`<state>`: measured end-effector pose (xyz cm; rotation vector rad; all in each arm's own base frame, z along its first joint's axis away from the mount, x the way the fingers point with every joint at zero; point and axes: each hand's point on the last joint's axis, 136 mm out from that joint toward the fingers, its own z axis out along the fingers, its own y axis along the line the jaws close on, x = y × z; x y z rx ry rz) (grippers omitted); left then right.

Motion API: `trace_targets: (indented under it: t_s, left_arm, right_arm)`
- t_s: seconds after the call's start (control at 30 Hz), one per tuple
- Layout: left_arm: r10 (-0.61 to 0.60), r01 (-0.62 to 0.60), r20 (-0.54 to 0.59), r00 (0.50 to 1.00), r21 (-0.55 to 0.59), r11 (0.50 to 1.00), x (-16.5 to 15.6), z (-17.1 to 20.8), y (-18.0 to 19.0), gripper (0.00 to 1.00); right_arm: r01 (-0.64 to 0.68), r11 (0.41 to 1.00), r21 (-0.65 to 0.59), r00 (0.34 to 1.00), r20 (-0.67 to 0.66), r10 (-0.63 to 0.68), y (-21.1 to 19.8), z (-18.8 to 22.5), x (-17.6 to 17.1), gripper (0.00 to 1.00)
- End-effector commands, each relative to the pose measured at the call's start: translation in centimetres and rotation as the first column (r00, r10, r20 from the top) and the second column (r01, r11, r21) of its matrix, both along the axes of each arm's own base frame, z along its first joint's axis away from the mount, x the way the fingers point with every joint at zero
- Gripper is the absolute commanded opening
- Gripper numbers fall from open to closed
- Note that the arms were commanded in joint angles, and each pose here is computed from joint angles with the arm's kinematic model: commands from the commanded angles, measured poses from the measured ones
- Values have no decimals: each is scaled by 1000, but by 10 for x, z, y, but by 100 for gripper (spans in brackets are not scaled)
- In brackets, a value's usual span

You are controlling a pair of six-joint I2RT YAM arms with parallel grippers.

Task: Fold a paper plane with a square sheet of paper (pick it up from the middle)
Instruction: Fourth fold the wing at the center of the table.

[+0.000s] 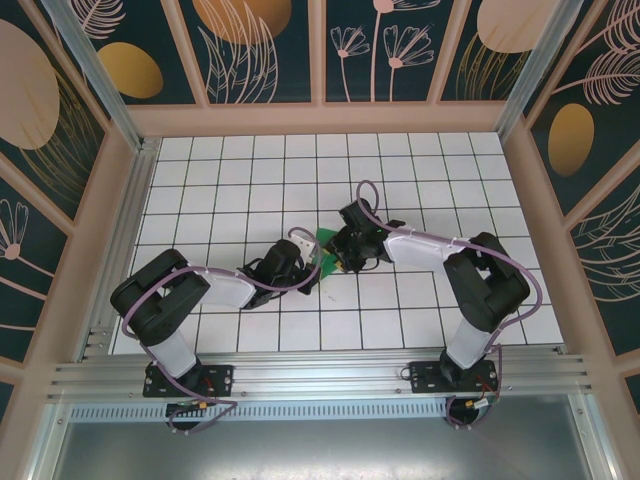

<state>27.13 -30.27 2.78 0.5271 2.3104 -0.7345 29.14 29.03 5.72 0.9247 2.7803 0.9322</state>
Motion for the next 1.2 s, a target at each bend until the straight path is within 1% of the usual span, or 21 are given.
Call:
trace_targets:
  t_s: [0.0,0.1,0.17,0.23,0.37,0.43,0.5,0.67,0.77,0.87,0.93,1.03,1.1,1.13,1.17]
  left_arm:
    - [31,-31,-7,999,-1,1000,0,-6,4,8]
    - [44,-45,-21,999,-31,999,-2,-6,4,8]
    - [50,-51,-31,998,-53,997,-4,-5,4,8]
    - [52,-55,-38,998,-69,996,-5,-5,3,8]
    - [53,-58,-51,997,-95,994,-9,-5,3,8]
    - [58,-64,-61,996,-103,993,-9,-5,3,8]
    - [66,-75,-70,995,-121,990,-10,-4,3,8]
    - [83,-98,-101,991,-158,983,-11,-2,1,7]
    - [104,-123,-123,987,-160,980,-10,-4,4,5]
    - [132,-156,-150,980,-164,974,-8,-5,8,4]
    - [142,-170,-165,976,-173,970,-6,-5,9,4]
    - [150,-184,-184,972,-187,965,-5,-4,9,3]
    - [153,-190,-190,970,-194,962,-4,-3,9,3]
    - [157,-195,-209,965,-177,965,-6,-13,11,3]
    - [159,-198,-212,964,-178,964,-6,-13,11,3]
  right_arm:
    - [-52,999,-1,998,46,52,1,15,6,47]
    - [-63,998,11,995,73,62,-6,15,4,50]
    - [-88,995,39,989,124,83,-9,20,6,50]
    - [-130,990,59,972,205,116,-10,31,10,51]
    - [-205,978,49,919,353,175,-13,55,17,52]
    - [-222,974,37,908,372,193,-18,54,17,52]
    - [-237,971,19,899,382,212,-21,47,15,50]
    - [-306,952,-27,860,421,288,-20,31,13,40]
    - [-336,941,-47,835,447,321,-18,28,14,36]
    - [-364,930,-52,830,436,349,-15,17,13,32]
    - [-382,923,-51,828,425,366,-12,10,12,27]
    - [-405,913,-51,823,414,388,-8,1,12,23]
    - [-420,906,-51,816,416,402,-5,-2,13,23]
    - [-432,900,-47,810,417,411,-3,-3,13,23]
    - [-438,898,-46,811,412,417,-1,-6,14,23]
